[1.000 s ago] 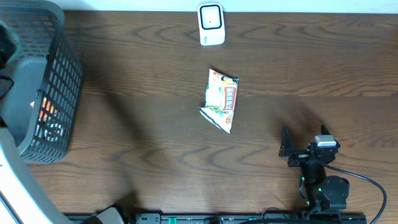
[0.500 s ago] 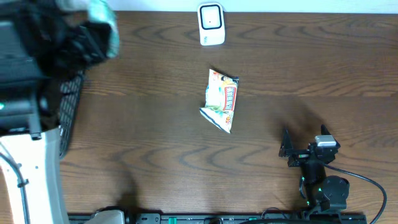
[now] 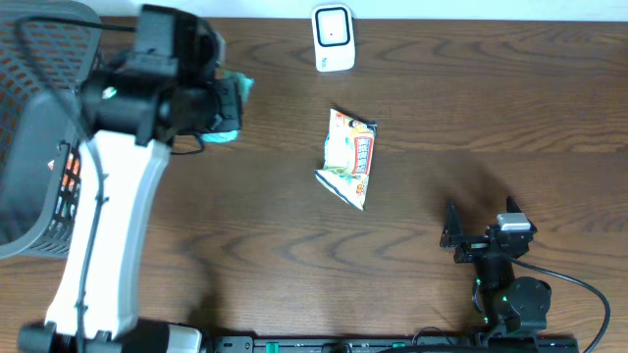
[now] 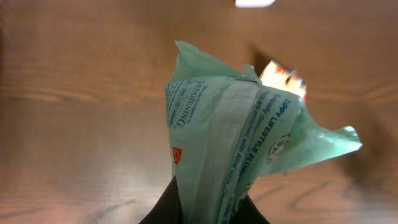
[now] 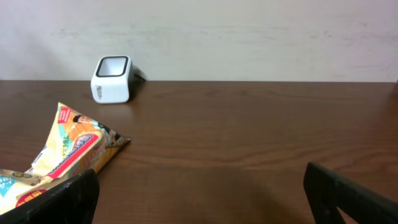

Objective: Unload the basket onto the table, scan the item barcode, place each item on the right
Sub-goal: 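Carry the green packet toward the scanner and release it on the table, then move the left gripper back over the grey basket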

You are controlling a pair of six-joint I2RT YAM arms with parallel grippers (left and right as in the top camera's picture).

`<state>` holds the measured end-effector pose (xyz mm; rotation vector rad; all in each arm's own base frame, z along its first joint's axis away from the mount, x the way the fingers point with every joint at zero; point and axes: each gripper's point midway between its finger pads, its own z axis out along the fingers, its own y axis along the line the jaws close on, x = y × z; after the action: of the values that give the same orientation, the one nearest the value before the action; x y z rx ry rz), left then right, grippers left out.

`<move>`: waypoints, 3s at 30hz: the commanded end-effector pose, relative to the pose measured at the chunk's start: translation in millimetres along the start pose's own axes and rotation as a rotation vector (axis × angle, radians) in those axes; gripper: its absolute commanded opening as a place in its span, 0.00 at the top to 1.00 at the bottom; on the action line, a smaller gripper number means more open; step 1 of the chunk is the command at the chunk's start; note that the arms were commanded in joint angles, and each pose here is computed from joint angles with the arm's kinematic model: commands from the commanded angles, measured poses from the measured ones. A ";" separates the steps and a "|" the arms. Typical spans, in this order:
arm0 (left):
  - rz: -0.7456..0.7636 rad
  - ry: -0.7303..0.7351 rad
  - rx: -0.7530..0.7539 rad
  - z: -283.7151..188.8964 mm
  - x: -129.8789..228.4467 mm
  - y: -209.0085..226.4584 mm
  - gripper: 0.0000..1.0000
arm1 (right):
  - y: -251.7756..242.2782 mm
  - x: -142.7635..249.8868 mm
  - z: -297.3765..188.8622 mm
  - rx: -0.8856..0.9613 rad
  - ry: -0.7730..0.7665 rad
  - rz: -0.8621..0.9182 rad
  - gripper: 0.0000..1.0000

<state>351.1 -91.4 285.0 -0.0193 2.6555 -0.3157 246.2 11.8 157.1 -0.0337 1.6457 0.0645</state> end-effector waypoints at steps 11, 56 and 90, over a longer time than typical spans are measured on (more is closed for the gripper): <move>0.136 0.312 -0.036 99.8 41.3 -35.9 0.92 | -2.6 0.0 -0.4 0.012 -0.001 0.011 0.01; 0.102 0.252 -0.021 98.7 7.5 -43.6 0.21 | -2.6 0.0 -0.4 0.012 -0.001 0.011 0.01; -0.532 -0.793 -0.342 -208.6 -96.6 230.4 0.04 | -2.6 0.0 -0.4 0.012 -0.001 0.012 0.01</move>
<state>358.6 162.0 452.6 -0.7404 1.8812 -0.0383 246.2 11.7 157.1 -0.0334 1.6457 0.0642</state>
